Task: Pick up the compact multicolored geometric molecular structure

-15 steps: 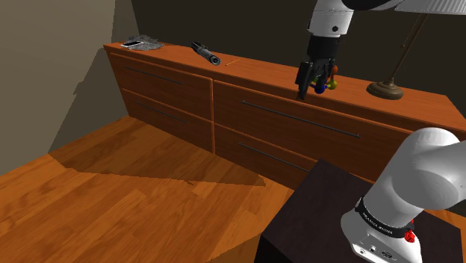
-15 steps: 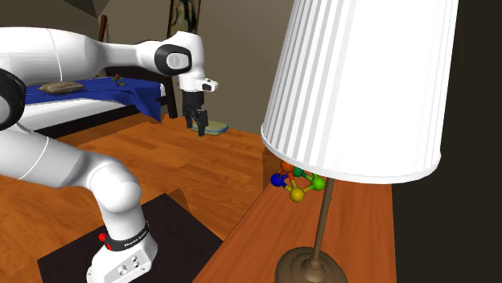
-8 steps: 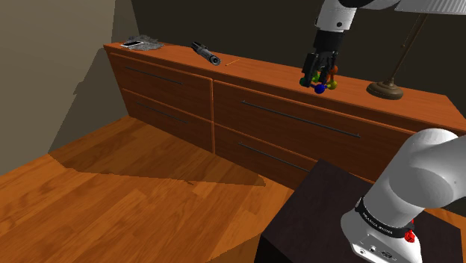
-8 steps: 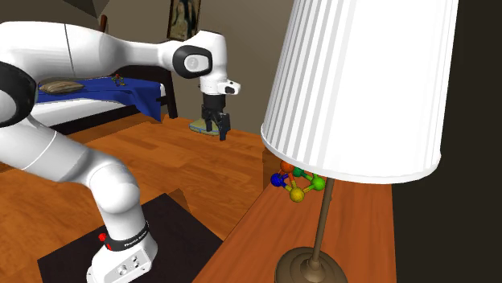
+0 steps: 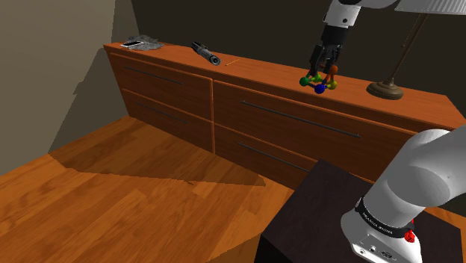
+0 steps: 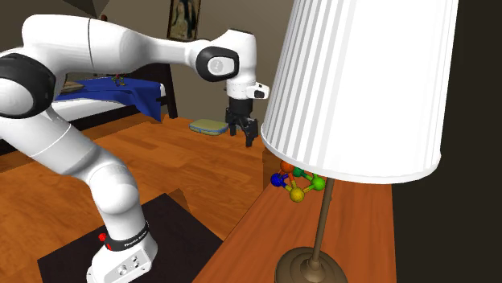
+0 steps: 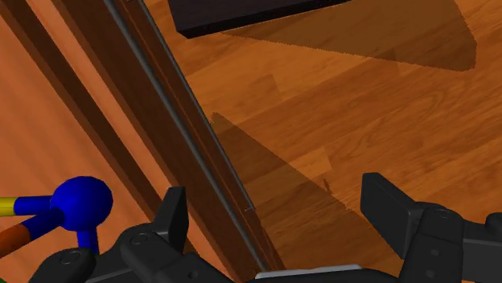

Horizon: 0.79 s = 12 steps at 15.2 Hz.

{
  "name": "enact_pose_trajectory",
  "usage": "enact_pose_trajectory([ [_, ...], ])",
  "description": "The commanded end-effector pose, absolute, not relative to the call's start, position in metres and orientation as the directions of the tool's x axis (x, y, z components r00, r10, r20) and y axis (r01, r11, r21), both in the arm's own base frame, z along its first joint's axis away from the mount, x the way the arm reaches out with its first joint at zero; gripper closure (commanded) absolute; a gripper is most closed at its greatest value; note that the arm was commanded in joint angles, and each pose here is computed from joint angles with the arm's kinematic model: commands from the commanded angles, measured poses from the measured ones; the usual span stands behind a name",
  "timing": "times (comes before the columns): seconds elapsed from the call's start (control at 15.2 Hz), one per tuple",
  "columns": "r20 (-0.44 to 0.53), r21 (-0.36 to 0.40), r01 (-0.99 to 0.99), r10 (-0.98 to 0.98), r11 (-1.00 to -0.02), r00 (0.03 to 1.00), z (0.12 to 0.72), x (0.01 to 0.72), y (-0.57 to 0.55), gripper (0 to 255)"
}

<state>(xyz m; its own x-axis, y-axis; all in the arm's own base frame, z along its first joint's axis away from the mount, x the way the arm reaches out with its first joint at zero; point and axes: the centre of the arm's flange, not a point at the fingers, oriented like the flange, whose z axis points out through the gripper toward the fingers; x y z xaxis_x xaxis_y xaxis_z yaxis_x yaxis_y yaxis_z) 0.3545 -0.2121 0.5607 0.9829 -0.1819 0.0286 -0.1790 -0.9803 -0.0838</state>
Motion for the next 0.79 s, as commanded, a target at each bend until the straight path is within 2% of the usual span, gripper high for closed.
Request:
enact_pose_trajectory([
  [0.0,0.038,-0.09,-0.183,-0.187,-0.979,0.982,0.561,0.361,-0.237,0],
  [0.73,0.088,-0.128,-0.212,-0.224,-0.969,0.971,0.563,0.382,-0.383,0],
])
